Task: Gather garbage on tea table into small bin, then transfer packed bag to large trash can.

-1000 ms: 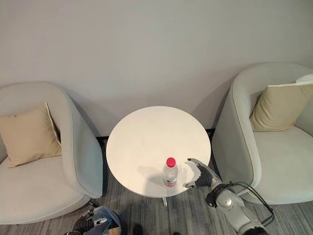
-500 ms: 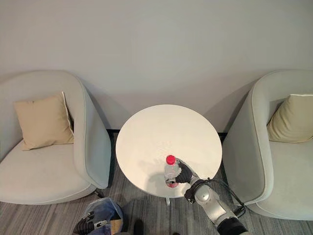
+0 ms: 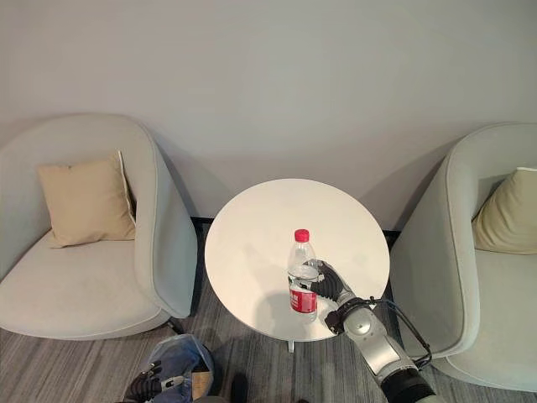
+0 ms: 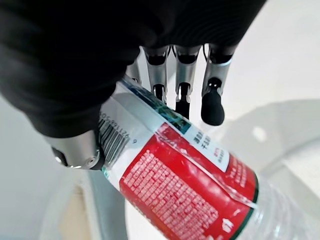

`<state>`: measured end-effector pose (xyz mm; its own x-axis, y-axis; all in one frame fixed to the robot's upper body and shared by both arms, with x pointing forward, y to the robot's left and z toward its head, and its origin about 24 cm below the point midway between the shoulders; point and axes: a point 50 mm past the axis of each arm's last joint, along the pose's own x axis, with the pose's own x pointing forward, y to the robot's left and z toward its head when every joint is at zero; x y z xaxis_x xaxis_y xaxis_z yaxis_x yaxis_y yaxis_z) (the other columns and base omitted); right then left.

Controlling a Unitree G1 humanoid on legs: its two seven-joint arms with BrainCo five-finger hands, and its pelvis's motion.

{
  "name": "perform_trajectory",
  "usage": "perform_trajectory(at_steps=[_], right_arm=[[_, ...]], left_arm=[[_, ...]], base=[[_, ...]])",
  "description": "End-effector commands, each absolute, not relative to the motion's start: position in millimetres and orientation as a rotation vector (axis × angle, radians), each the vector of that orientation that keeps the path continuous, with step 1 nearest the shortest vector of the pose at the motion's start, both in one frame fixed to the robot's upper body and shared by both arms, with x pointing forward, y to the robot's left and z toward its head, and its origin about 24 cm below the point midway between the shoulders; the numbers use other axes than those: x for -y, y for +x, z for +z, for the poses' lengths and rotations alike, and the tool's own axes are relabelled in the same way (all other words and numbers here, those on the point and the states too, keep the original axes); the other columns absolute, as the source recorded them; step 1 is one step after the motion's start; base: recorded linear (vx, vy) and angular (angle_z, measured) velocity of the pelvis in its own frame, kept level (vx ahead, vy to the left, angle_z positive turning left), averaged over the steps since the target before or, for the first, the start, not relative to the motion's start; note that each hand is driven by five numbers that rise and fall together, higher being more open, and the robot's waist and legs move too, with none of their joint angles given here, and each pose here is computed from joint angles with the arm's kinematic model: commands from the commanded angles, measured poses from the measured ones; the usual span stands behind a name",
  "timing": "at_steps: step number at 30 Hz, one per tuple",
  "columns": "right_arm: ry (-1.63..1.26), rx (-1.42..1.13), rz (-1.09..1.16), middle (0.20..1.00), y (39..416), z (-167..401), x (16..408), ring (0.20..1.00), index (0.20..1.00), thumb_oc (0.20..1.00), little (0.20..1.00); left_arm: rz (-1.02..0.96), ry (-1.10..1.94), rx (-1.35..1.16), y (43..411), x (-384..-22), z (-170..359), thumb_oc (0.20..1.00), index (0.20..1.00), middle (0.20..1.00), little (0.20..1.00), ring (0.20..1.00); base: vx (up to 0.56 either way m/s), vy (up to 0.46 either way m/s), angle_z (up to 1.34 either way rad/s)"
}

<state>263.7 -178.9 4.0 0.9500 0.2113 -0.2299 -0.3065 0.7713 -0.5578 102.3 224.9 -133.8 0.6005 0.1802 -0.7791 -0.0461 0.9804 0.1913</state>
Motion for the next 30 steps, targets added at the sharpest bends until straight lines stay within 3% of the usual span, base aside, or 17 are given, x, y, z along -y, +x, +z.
perform_trajectory(at_steps=[1,15,23,30], right_arm=[[-0.562,0.060,0.253,0.200,282,45,165,0.200,0.200,0.200,0.200],[-0.604,0.104,0.164,0.200,294,61,175,0.200,0.200,0.200,0.200],[-0.584,0.107,0.219,0.200,289,57,161,0.200,0.200,0.200,0.200],[-0.651,0.089,0.280,0.200,278,52,162,0.200,0.200,0.200,0.200]], left_arm=[[0.131,0.190,-0.809,133,-235,-120,1.000,1.000,1.000,1.000,1.000],[0.050,0.238,-0.769,154,-221,-116,1.000,1.000,1.000,1.000,1.000],[0.113,0.249,-0.775,151,-239,-113,1.000,1.000,1.000,1.000,1.000],[0.179,0.258,-0.776,150,-256,-109,1.000,1.000,1.000,1.000,1.000]], base=[[-0.14,-0.053,0.57],[-0.04,0.109,0.81],[0.00,0.172,-0.03],[0.04,0.020,0.79]])
